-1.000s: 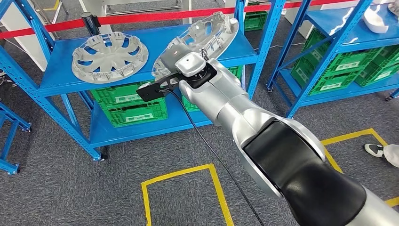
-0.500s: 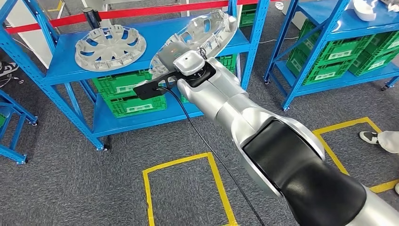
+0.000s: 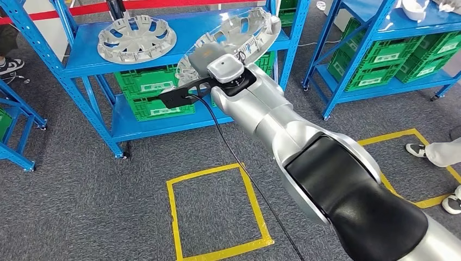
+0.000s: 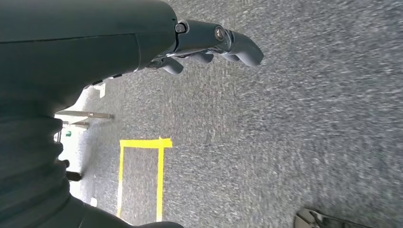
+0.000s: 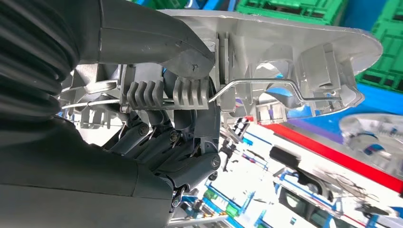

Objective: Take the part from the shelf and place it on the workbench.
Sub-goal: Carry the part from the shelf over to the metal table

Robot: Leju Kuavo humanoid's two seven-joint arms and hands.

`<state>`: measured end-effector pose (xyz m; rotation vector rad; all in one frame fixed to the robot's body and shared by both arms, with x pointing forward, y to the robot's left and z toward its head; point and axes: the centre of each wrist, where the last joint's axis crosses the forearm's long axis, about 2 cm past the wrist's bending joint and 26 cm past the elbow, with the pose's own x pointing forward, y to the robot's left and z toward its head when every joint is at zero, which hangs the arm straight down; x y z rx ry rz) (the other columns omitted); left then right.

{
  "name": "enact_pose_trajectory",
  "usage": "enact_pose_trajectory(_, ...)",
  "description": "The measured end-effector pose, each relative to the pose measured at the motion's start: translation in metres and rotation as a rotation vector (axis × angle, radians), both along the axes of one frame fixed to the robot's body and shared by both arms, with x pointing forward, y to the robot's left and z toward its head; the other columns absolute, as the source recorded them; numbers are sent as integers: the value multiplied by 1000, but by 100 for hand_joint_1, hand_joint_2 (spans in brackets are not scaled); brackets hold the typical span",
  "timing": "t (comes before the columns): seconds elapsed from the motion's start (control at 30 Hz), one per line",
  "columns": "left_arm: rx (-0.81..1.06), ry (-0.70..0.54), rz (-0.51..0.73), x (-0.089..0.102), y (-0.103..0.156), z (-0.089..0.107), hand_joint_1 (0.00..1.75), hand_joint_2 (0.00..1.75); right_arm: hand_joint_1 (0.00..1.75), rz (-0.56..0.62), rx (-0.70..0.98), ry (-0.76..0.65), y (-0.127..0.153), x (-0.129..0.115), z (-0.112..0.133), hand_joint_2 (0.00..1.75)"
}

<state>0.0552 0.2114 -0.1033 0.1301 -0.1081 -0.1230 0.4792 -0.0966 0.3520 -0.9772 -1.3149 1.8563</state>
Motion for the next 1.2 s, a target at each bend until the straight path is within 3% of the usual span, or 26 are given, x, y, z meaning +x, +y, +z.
enact_pose_trajectory(1.2, 0, 4, -30, -3, 6, -1, 0, 175, 173, -15, -19, 12, -29, 9, -10, 175)
